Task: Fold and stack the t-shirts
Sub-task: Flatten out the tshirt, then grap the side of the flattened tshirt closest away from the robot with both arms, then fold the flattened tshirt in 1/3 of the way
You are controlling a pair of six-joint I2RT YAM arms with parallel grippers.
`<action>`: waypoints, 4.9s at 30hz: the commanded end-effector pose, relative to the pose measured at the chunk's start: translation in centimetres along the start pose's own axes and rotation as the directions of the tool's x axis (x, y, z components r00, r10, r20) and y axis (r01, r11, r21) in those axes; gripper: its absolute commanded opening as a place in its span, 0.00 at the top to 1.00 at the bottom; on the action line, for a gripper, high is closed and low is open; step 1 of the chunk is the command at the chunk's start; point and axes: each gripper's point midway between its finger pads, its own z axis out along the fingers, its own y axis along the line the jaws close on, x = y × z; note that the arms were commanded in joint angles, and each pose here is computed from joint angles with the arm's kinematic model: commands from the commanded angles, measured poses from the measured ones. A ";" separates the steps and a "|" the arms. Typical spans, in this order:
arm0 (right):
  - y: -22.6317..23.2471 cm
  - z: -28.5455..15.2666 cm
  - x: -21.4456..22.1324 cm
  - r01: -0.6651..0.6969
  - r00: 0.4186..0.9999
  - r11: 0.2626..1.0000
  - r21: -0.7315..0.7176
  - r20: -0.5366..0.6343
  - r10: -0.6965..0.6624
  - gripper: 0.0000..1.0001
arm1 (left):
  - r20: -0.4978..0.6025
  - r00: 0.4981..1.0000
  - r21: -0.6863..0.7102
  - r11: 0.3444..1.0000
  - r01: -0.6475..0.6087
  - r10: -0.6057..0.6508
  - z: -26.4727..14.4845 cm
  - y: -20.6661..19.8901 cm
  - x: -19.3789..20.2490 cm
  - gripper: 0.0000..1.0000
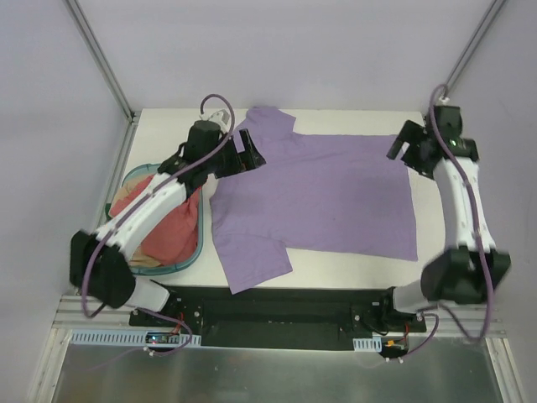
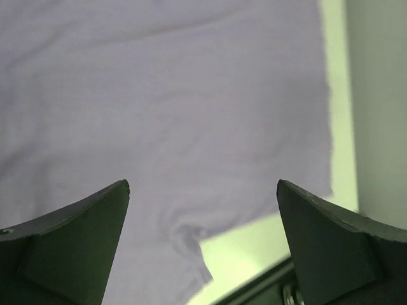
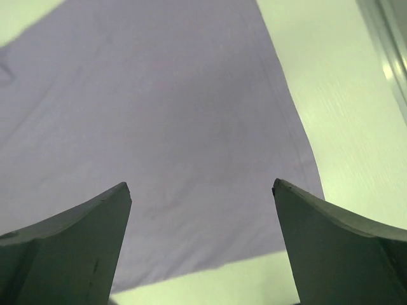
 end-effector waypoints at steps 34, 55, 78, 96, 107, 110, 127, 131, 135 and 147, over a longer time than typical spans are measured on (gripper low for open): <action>-8.1 -3.9 17.0 -0.064 0.998 0.993 0.102 -0.015 0.066 0.04 | -0.466 0.878 -0.278 0.960 -0.024 -0.113 -12.5 11.4 31.4 0.32; -9.5 -3.6 17.1 -0.111 0.994 0.980 0.165 0.021 0.109 0.04 | -0.470 0.876 -0.257 0.966 -0.018 -0.108 -9.6 10.0 32.4 0.81; -14.2 1.3 22.3 -0.433 0.881 0.859 0.274 -0.076 0.468 0.01 | -0.254 0.967 0.068 0.998 -0.012 0.029 -9.8 1.2 24.1 1.00; -13.9 5.4 20.8 -0.459 0.855 0.848 0.264 -0.129 0.503 0.08 | -0.238 0.971 0.033 0.999 0.029 -0.021 -9.0 2.4 23.1 1.00; -13.5 6.9 20.6 -0.465 0.848 0.850 0.247 -0.152 0.508 0.31 | -0.239 0.970 0.017 0.999 0.038 -0.033 -8.8 3.0 23.2 1.00; -13.0 7.3 20.7 -0.472 0.840 0.852 0.225 -0.179 0.512 0.37 | -0.235 0.971 0.010 0.999 0.039 -0.036 -8.8 3.2 23.2 1.00; -11.3 5.5 18.5 -0.432 0.876 0.894 0.118 -0.181 0.447 0.99 | -0.158 0.987 0.025 0.999 0.039 -0.034 -8.5 2.3 19.6 1.00; -10.9 4.5 17.3 -0.398 0.898 0.913 0.085 -0.166 0.407 0.99 | -0.127 0.992 0.028 0.999 0.029 -0.025 -8.3 1.8 17.8 1.00; -10.3 3.8 16.3 -0.373 0.912 0.927 0.045 -0.162 0.376 1.00 | -0.123 0.992 0.049 0.999 0.024 -0.018 -7.8 0.9 16.4 1.00; -8.3 4.3 11.8 -0.323 0.935 0.946 0.018 -0.146 0.322 0.99 | -0.055 0.998 0.035 0.999 0.025 -0.023 -5.6 0.4 10.0 1.00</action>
